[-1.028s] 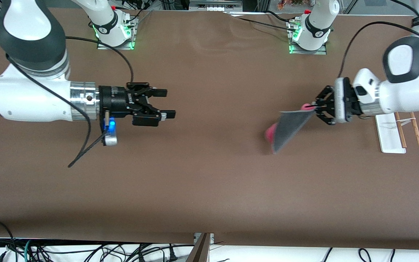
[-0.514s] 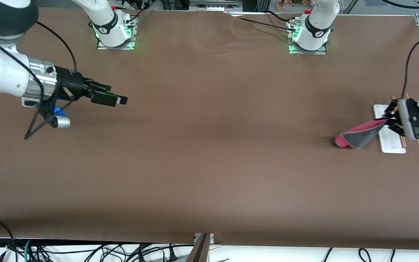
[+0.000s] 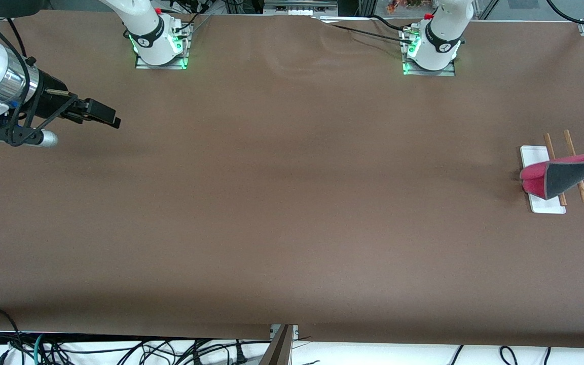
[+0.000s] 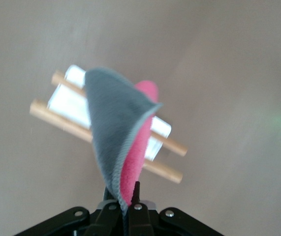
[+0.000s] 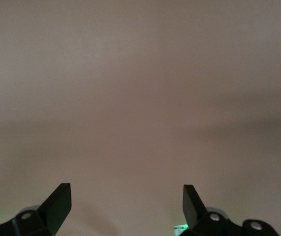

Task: Pass towel and hang on rack
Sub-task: 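Carry the towel with the left gripper over the wooden rack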

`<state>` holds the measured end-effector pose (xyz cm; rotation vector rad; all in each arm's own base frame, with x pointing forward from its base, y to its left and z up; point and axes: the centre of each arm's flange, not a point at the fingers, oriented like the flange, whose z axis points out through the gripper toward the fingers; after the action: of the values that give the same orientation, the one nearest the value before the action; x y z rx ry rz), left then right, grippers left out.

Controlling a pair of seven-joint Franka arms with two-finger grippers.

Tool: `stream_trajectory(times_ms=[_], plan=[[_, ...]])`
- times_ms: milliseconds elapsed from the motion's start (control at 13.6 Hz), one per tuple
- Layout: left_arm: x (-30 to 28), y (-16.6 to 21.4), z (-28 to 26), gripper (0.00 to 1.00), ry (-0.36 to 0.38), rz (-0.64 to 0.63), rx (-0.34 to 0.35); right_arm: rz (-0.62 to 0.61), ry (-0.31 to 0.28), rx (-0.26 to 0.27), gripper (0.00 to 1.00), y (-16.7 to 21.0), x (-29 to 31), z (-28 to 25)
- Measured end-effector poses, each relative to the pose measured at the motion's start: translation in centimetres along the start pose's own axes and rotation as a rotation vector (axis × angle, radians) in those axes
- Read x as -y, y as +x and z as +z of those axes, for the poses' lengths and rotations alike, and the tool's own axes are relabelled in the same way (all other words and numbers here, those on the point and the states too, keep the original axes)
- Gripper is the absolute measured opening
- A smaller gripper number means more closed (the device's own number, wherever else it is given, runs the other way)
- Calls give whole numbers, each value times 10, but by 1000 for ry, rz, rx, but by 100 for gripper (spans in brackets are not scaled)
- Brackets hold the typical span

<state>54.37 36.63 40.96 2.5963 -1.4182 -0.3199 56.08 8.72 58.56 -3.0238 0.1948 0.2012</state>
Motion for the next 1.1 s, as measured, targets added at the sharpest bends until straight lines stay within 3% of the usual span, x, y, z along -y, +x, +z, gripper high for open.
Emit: stream_trajectory(times_ms=[220,514,881,954,1101], plan=[[29,-43,29,2,-9,-71,20,-42,-55,-37,100,6,-6,0],[61,-69,78,2,18,-106,28,-73,-68,-61,100,10,-7,1],[73,-75,113,2,-2,-112,28,-77,-106,-91,100,15,-10,-4],[73,-74,114,6,-4,-110,28,-76,-106,-99,100,17,-10,-7],[74,-71,113,27,-1,-106,28,-70,-105,-108,100,19,-12,-10]])
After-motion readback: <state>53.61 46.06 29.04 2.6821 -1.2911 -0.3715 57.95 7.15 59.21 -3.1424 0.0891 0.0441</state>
